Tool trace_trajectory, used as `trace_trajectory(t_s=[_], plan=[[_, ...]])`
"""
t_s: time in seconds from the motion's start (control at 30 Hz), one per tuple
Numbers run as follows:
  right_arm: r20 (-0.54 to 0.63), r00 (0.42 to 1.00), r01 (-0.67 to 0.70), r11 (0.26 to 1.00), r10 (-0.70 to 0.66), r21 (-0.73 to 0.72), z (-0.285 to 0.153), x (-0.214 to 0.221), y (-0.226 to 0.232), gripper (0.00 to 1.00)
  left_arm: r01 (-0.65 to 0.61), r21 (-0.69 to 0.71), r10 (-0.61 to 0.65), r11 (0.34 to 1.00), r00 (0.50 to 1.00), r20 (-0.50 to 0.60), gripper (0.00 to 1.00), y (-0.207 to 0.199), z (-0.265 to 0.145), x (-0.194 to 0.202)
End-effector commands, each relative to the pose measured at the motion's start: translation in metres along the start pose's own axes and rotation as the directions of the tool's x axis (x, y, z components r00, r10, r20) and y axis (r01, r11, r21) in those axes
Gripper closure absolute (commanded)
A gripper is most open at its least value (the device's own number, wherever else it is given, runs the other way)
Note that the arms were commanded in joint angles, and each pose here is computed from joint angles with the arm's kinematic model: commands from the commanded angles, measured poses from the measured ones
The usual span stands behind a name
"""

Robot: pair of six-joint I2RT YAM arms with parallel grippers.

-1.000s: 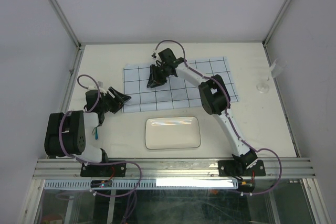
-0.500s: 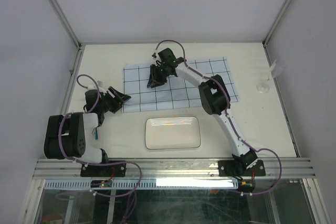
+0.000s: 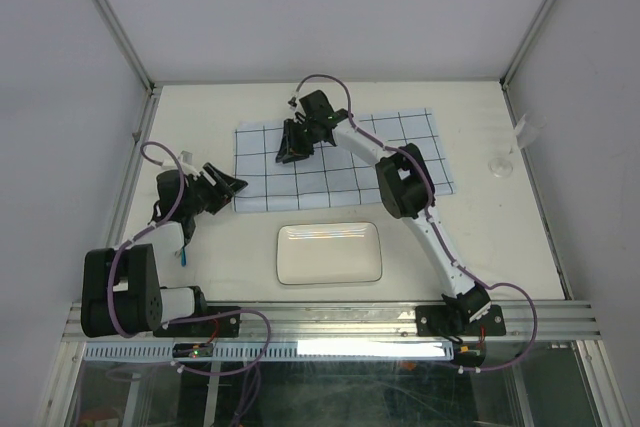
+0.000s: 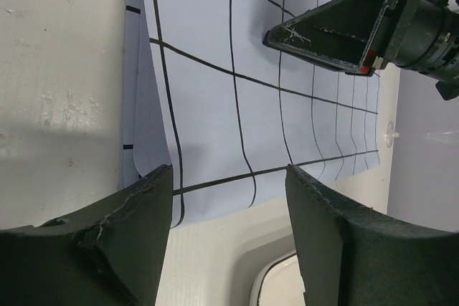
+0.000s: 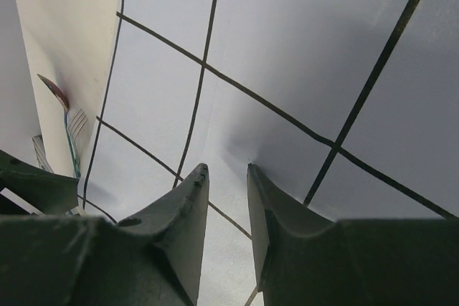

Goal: Set the dinner table for one person
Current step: Flatten out the napkin at the center of the board.

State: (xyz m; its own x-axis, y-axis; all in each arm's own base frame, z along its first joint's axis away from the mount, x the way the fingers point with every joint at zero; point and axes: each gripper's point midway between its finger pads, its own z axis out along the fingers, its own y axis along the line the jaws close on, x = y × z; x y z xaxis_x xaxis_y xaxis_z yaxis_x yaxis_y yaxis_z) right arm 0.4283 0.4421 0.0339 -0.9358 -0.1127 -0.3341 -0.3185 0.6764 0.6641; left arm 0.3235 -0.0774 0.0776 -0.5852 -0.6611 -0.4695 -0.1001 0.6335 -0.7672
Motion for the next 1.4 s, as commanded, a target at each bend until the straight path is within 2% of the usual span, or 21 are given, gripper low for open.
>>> trace_trajectory(t_s=[0.0, 0.53, 0.73, 1.17, 1.37], plan=[[0.071, 0.997, 0.042, 0.997, -0.037, -0.072, 0.001, -0.018, 0.025, 0.68, -0.032, -0.015, 0.033, 0.999, 0.999, 0.021, 0.37, 0.002, -0.004, -0.003], [0.141, 0.988, 0.090, 0.979, -0.064, -0.185, 0.000, -0.035, 0.061, 0.68, 0.005, -0.066, -0.006, 0.998, 1.000, -0.018, 0.38, 0.034, 0.020, 0.010], [0.130, 0.989, 0.096, 0.979, -0.072, -0.181, 0.006, -0.032, 0.054, 0.68, -0.024, -0.070, 0.025, 0.997, 1.000, 0.018, 0.38, 0.030, 0.023, -0.003], [0.169, 0.984, 0.094, 0.977, -0.061, -0.192, 0.016, -0.044, 0.048, 0.67, 0.014, -0.027, -0.016, 1.000, 0.998, -0.069, 0.40, 0.021, 0.016, 0.019], [0.177, 0.984, 0.070, 0.978, -0.034, -0.198, 0.025, -0.046, 0.038, 0.66, -0.012, -0.015, 0.011, 1.000, 0.999, -0.053, 0.39, 0.009, 0.000, 0.019]])
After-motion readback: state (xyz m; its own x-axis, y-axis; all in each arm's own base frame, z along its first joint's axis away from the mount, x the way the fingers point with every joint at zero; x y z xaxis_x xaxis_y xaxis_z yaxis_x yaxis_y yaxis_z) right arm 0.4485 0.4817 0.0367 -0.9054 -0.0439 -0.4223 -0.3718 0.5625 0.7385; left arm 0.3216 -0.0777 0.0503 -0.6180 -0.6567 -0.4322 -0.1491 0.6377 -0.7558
